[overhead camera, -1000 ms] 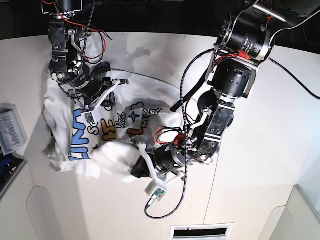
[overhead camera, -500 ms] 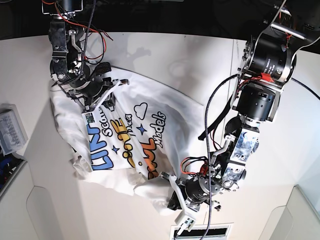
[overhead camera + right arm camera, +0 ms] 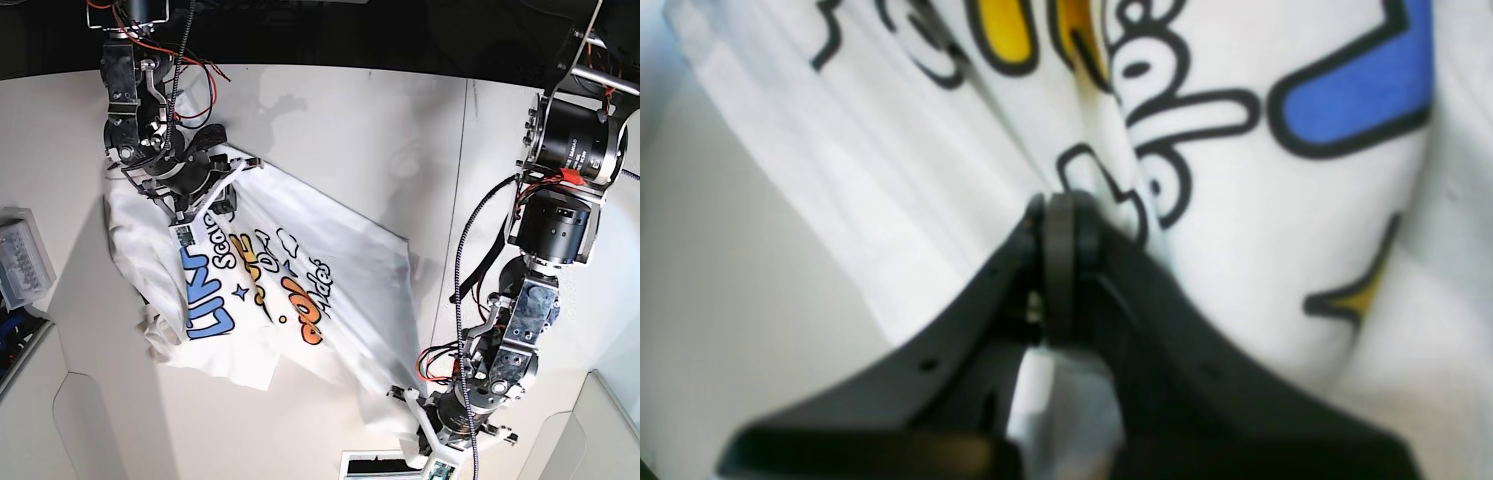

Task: Layout the t-shirt on the table in an organized manner, then fold the t-shirt properly
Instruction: 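Pull the grasped fabric away from the right gripper to spread the shirt, then release the fabric and move the left gripper back over the shirt middle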

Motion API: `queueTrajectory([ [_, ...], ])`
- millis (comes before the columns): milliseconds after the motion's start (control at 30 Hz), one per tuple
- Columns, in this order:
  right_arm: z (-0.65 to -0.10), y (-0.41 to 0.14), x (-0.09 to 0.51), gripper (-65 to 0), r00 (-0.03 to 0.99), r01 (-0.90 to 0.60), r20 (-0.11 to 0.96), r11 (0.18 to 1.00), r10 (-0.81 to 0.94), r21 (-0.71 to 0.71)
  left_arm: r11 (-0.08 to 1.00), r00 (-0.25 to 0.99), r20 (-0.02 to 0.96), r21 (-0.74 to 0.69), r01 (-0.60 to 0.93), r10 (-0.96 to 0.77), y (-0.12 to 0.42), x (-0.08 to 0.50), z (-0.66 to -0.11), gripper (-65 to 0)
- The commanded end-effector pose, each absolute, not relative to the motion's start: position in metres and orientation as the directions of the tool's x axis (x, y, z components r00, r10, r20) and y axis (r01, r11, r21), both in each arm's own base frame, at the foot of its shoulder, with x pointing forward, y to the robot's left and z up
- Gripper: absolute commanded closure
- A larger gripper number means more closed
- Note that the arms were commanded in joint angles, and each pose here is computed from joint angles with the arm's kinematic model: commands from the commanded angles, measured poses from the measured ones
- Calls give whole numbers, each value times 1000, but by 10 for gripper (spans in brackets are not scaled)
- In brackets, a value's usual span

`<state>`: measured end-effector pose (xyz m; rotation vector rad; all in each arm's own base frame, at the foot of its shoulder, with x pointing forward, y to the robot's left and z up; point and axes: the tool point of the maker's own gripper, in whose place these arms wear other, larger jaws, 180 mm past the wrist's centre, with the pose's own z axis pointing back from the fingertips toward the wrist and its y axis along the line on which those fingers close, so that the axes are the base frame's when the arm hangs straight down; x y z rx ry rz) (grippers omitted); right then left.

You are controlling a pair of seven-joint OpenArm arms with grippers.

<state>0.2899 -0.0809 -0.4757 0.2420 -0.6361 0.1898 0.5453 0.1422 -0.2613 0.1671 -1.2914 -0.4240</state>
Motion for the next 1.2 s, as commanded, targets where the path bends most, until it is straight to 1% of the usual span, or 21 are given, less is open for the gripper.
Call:
queueTrajectory([
  [0, -484, -87, 281, 0, 821, -247, 556, 958, 129, 142, 905, 131, 901, 391, 168, -413, 152, 558, -227, -90],
  [33, -483, -87, 281, 0, 820, -248, 557, 958, 129, 142, 902, 137, 897, 395, 173, -420, 155, 558, -231, -163],
  [67, -483, -87, 281, 0, 820, -248, 557, 958, 129, 142, 900, 147, 893, 400, 173, -425, 158, 557, -236, -218],
  [100, -484, -87, 281, 0, 821, -247, 557, 958, 129, 142, 900, 155, 891, 401, 172, -427, 160, 557, -239, -240],
  [300, -483, -87, 281, 0, 821, -247, 557, 958, 129, 143, 908, 160, 894, 406, 102, -418, 176, 559, -238, -240],
  [367, -483, -87, 281, 0, 821, -247, 557, 958, 129, 143, 910, 175, 893, 402, 104, -415, 177, 558, -241, -239],
  [433, -483, -87, 281, 0, 821, -247, 557, 958, 129, 143, 919, 220, 892, 378, 113, -394, 178, 556, -249, -239],
  [533, -483, -87, 281, 0, 821, -247, 557, 958, 129, 143, 926, 306, 876, 330, 184, -373, 177, 547, -271, -239],
  [600, -483, -87, 281, 0, 820, -247, 557, 958, 129, 142, 930, 339, 869, 309, 198, -360, 183, 539, -286, -239],
  [700, -483, -86, 282, 0, 818, -247, 560, 958, 128, 143, 939, 409, 846, 282, 199, -341, 199, 518, -318, -239],
  [733, -483, -87, 282, 0, 818, -247, 560, 958, 128, 143, 938, 440, 831, 269, 220, -342, 201, 507, -333, -239],
  [867, -483, -87, 282, 0, 818, -247, 561, 958, 127, 143, 930, 568, 751, 174, 325, -338, 194, 454, -398, -239],
  [967, -483, -86, 282, 0, 818, -247, 561, 958, 127, 143, 931, 627, 715, 91, 354, -309, 184, 419, -432, -239],
  [1067, -483, -86, 282, 0, 818, -247, 560, 958, 127, 143, 930, 651, 712, 10, 366, -264, 171, 400, -441, -239],
  [1167, -483, -87, 282, 0, 818, -247, 560, 958, 128, 143, 923, 658, 725, -83, 375, -202, 159, 392, -431, -239],
])
